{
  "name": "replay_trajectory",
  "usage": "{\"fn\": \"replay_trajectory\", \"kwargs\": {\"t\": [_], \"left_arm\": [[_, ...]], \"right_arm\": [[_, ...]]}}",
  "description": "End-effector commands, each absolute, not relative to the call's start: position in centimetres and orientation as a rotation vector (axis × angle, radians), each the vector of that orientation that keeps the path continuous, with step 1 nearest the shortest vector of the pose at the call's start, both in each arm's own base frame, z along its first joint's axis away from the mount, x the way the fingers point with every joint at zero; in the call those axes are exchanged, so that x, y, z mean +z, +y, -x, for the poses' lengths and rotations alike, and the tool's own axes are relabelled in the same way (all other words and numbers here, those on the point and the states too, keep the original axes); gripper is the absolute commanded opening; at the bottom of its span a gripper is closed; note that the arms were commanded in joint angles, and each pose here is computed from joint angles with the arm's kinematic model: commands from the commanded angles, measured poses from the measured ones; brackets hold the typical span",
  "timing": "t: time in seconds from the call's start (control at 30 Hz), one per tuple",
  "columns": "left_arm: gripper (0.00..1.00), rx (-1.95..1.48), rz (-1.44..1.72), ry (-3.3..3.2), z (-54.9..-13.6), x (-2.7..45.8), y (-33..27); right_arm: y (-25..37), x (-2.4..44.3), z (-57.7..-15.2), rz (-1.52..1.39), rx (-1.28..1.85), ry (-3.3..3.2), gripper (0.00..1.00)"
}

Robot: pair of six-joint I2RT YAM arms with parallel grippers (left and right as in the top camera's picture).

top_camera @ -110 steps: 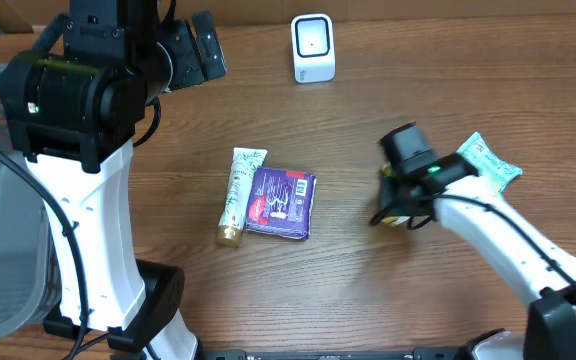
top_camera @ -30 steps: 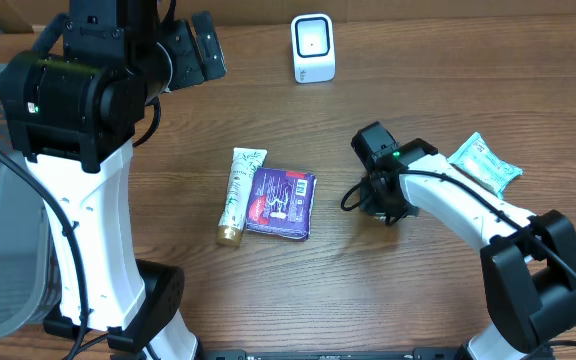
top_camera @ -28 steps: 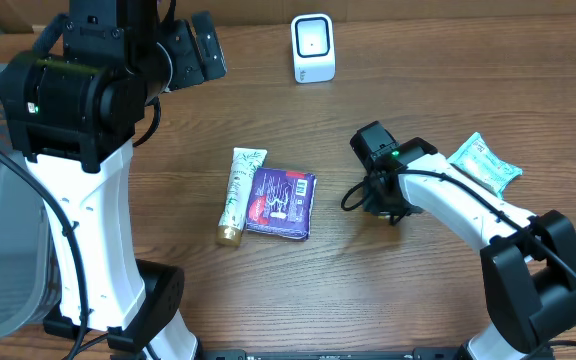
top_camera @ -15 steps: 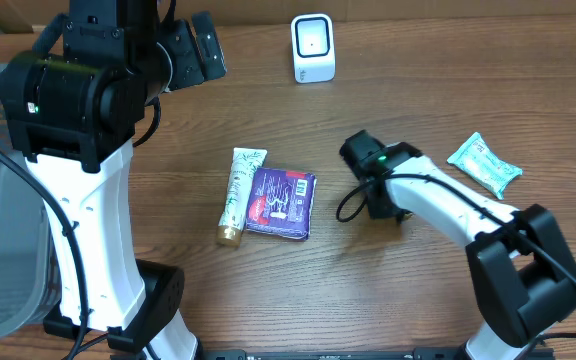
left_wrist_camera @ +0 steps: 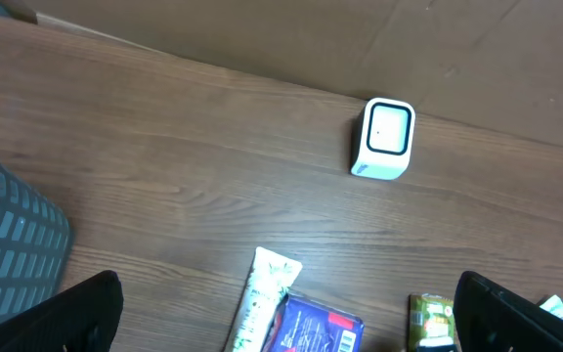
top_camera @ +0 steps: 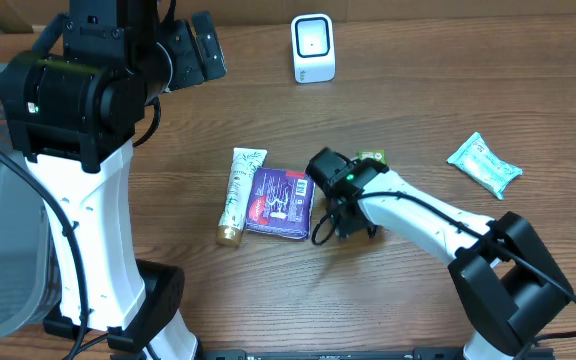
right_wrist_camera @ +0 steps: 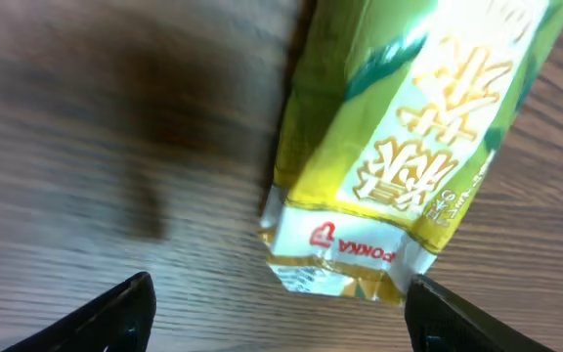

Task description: Scan the item barcode

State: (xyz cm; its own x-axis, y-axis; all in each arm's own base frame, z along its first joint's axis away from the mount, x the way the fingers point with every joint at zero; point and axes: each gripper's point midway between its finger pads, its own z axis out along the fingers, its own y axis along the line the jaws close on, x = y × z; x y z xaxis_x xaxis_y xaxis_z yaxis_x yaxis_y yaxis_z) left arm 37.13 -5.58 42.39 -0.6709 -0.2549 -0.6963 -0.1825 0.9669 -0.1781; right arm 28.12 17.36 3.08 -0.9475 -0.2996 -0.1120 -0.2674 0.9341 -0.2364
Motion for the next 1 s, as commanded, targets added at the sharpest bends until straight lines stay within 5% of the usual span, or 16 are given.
{"fn": "replay_trajectory", "kwargs": {"t": [0.0, 0.2, 0.97], "left_arm": [[1.00, -0.102, 0.324, 2.324, -37.4, 42.2, -5.2], [1.00, -0.102, 0.324, 2.324, -37.4, 42.2, -5.2], [1.00, -0.102, 0.324, 2.324, -37.4, 42.2, -5.2]], "right_arm": [[17.5, 7.6, -31.0, 0.070, -0.185, 2.871, 0.82], [12.8, 11.1, -33.6, -0.236, -0.100, 2.807, 0.82], [14.8, 1.2, -30.3, 0.156, 0.135, 2.913, 0.84]]}}
